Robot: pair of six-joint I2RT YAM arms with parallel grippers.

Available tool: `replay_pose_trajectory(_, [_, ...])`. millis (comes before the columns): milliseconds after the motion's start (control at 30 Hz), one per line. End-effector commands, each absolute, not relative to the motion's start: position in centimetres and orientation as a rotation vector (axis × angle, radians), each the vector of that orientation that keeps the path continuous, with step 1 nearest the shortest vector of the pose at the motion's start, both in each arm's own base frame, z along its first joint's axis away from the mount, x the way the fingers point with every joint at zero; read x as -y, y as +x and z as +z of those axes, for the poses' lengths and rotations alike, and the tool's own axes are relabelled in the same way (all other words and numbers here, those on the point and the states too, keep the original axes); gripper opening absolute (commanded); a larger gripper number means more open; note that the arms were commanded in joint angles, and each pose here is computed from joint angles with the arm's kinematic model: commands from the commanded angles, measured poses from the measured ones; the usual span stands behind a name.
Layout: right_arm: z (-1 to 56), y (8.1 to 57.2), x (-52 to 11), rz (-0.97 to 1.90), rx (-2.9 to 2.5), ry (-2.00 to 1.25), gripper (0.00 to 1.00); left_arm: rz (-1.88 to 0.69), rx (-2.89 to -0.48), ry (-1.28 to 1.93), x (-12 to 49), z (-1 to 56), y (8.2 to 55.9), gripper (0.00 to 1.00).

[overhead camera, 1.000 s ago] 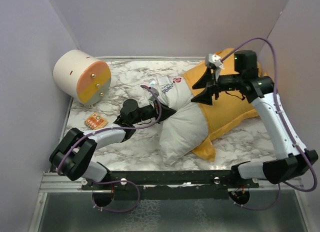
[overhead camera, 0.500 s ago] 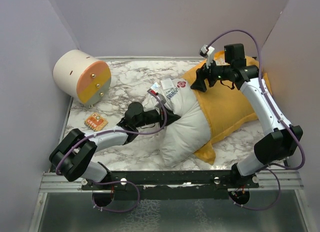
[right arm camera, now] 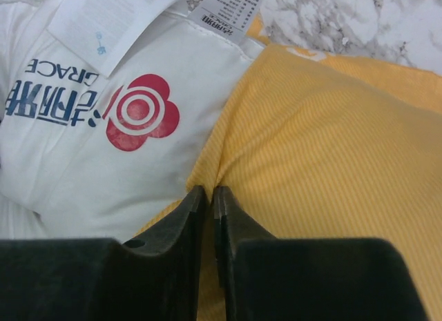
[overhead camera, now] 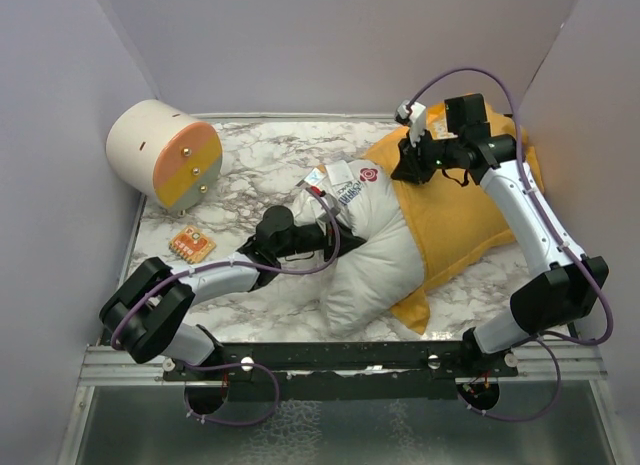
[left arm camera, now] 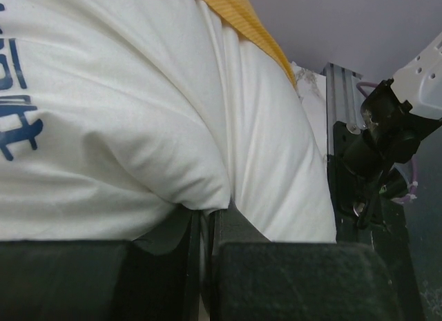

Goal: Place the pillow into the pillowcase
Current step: Stuff the pillow into the pillowcase.

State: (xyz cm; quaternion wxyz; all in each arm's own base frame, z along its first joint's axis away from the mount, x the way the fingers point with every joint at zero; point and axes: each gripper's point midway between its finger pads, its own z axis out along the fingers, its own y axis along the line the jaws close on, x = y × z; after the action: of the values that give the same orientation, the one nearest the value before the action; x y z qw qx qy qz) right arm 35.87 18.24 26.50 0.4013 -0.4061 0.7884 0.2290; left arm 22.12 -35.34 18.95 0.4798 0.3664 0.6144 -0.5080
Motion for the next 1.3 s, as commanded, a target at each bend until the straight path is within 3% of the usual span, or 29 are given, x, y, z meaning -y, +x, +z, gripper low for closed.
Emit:
replay_pose_trajectory(0, [26.6,34.0,-19.7,0.717,-2.007,-1.081,0.05,-1.325,-1.622,1.089,35.5,15.1,18.2,0.0])
replay_pose_trajectory(233, [35.3,30.0,-27.1,1.232,-1.64,-1.245,0.0,-1.135,-1.587,1.215,35.6,17.3,20.6,0.0])
replay_pose_trajectory(400, [42.9,29.6,-29.0,1.344,-1.391,-1.286,0.0,-0.877,-1.436,1.116,34.1,24.8,26.0,0.0])
replay_pose_trajectory(533, [41.5,28.8,-28.4,1.289,-1.375,-1.308,0.0,-0.711,-1.316,1.1,32.2,27.8,27.0,0.0])
replay_pose_trajectory(633, [38.2,28.8,-26.8,1.134,-1.433,-1.276,0.02,-0.715,-1.287,1.13,31.5,26.2,25.6,0.0])
replay_pose_trajectory(800, [36.2,33.2,-21.3,0.758,-1.595,-1.044,0.58,-0.858,-1.362,1.132,31.1,21.1,22.7,0.0])
replay_pose_trajectory(867, [34.9,35.2,-20.2,0.656,-1.67,-1.001,0.73,-0.913,-1.385,1.107,30.9,19.9,21.8,0.0])
replay_pose_trajectory(1067, [30.5,37.1,-22.1,0.645,-1.833,-1.071,0.8,-0.987,-1.402,1.086,30.8,18.8,20.1,0.0])
replay_pose_trajectory(1267, [27.5,37.7,-23.0,0.527,-1.926,-1.103,0.8,-1.03,-1.42,1.084,30.8,17.6,19.1,0.0])
